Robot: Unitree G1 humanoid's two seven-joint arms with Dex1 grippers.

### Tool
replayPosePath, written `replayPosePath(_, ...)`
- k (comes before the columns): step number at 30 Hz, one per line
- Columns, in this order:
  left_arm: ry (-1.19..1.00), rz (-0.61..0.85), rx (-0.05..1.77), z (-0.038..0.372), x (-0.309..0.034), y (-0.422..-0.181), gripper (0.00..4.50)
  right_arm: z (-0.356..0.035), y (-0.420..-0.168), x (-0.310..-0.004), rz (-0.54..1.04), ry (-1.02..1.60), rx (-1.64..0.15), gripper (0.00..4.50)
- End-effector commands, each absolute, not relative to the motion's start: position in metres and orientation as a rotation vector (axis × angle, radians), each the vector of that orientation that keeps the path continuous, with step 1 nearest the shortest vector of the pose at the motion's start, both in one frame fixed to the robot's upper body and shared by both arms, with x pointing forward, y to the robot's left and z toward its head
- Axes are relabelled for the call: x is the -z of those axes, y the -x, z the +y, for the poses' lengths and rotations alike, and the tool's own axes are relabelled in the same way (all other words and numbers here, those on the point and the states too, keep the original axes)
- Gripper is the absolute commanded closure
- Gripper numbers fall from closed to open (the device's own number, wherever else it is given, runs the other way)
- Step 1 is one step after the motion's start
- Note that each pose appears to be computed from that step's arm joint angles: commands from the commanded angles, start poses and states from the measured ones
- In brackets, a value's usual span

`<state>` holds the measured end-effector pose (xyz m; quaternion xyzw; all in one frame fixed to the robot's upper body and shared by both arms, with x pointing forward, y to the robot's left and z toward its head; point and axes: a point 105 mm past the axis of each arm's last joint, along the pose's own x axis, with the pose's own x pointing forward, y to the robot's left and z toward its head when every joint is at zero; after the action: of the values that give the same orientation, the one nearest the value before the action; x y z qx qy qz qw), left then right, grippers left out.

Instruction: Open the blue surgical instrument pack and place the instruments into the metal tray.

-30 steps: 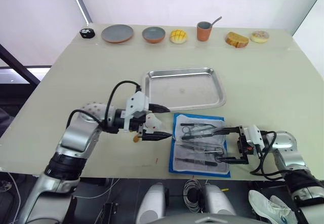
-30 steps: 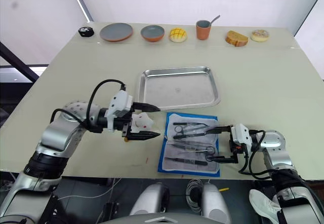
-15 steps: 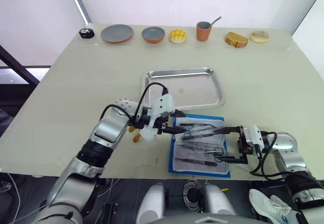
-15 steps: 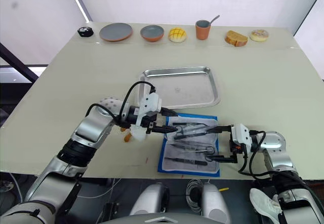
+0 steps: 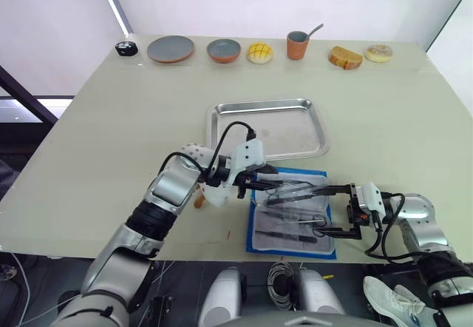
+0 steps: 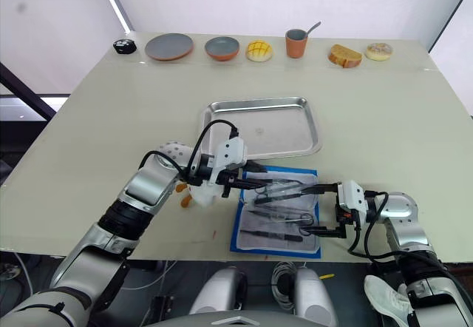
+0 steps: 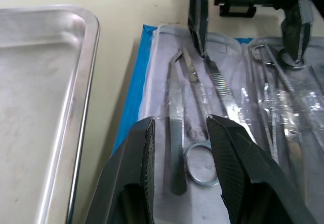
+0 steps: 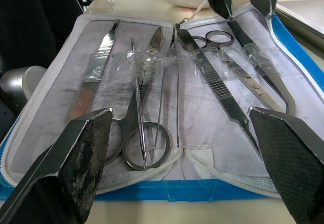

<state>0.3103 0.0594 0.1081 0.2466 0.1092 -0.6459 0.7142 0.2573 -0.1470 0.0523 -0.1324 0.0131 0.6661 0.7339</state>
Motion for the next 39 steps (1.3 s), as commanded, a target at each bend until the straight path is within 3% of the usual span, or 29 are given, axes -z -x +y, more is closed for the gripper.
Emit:
replayPosePath(1, -0.593, 0.220, 1.439, 0.054, -0.110, -0.312, 2.76, -0.154, -0.250, -0.033, 0.143, 0.270, -1.453, 0.00)
replayPosePath(18, -0.623, 0.277, 1.430, 0.048, -0.094, -0.322, 2.76, -0.147, -0.246, -0.035, 0.131, 0.264, -1.469, 0.00)
replayPosePath(21, -0.651, 0.295, 1.450, 0.048, -0.091, -0.321, 3.55, -0.147, -0.246, -0.035, 0.131, 0.263, -1.469, 0.00)
replayPosePath(23, -0.661, 0.308, 1.465, 0.048, -0.089, -0.319, 4.45, -0.147, -0.245, -0.034, 0.131, 0.264, -1.471, 0.00)
replayPosePath(39, -0.668, 0.309, 1.486, 0.041, -0.112, -0.318, 4.45, -0.142, -0.240, -0.028, 0.193, 0.285, -1.519, 0.00)
